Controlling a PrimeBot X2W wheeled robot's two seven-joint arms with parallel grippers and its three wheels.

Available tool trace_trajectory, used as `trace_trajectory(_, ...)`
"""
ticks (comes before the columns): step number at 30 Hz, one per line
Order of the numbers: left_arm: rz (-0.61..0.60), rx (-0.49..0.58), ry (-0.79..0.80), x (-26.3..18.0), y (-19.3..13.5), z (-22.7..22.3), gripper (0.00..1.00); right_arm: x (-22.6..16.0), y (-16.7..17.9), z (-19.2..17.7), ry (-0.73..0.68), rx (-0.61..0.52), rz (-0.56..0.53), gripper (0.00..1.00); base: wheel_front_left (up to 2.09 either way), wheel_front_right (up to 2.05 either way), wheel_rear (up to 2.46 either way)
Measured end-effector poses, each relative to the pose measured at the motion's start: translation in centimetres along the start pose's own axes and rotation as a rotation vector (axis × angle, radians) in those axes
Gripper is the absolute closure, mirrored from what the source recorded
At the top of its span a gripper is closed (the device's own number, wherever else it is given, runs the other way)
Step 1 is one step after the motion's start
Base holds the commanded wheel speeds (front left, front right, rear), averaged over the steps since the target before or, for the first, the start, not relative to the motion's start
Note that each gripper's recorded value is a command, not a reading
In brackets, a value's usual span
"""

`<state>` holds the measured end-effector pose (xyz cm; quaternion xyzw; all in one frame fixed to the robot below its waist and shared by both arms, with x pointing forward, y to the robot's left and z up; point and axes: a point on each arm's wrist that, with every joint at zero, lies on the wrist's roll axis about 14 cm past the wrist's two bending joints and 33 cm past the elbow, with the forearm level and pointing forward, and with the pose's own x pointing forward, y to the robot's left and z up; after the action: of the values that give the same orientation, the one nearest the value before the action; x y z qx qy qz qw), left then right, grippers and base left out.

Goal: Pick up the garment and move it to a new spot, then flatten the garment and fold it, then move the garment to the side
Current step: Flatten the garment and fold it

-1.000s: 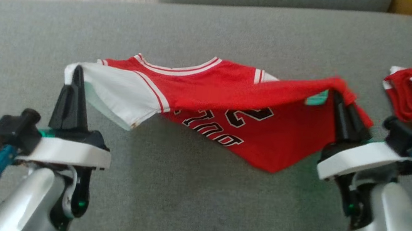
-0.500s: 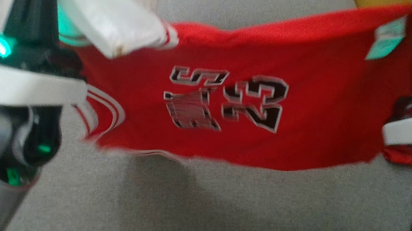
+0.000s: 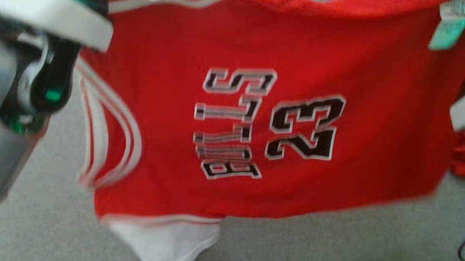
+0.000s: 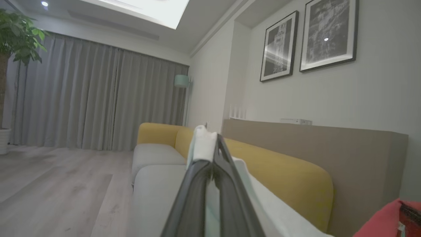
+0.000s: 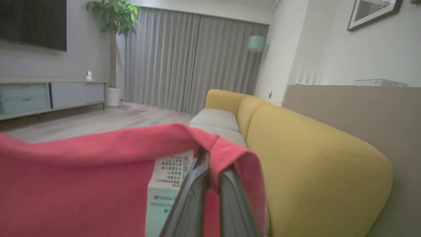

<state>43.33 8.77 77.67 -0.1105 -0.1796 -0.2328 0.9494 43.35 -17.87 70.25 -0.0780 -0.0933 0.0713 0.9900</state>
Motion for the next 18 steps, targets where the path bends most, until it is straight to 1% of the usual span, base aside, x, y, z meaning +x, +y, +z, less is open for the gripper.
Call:
trace_trajectory(2, 0.008, 0.022, 0.034, 1.8, 1.1, -1.5, 1.00, 2.3, 0.3, -1.3, 0.039, -0.003, 0.018, 1.00, 0.00, 0.00, 0.00)
trace_trajectory(4, 0.026, 0.047, 0.039, 4.0, 2.4, -2.2, 1.00, 5.0, 0.5, -1.8, 0.052, -0.023, 0.033, 1.00, 0.00, 0.00, 0.00)
trace_trajectory(8, 0.081, 0.133, 0.016, 8.2, 5.6, -2.4, 1.00, 10.3, 1.0, -1.6, 0.040, -0.069, 0.053, 1.00, 0.00, 0.00, 0.00)
trace_trajectory(11, 0.125, 0.174, -0.014, 10.6, 7.4, -2.1, 1.00, 12.9, 0.4, -2.0, 0.047, -0.131, 0.037, 1.00, 0.00, 0.00, 0.00)
trace_trajectory(14, 0.133, 0.201, -0.059, 12.3, 7.6, -1.0, 1.00, 14.8, -0.1, -2.0, 0.051, -0.164, 0.018, 1.00, 0.00, 0.00, 0.00)
trace_trajectory(16, 0.130, 0.208, -0.087, 13.3, 7.6, -0.1, 1.00, 15.9, -0.4, -1.9, 0.048, -0.208, 0.009, 1.00, 0.00, 0.00, 0.00)
trace_trajectory(18, 0.136, 0.223, -0.093, 14.0, 8.1, -0.2, 1.00, 17.1, -0.1, -2.1, 0.049, -0.230, 0.011, 1.00, 0.00, 0.00, 0.00)
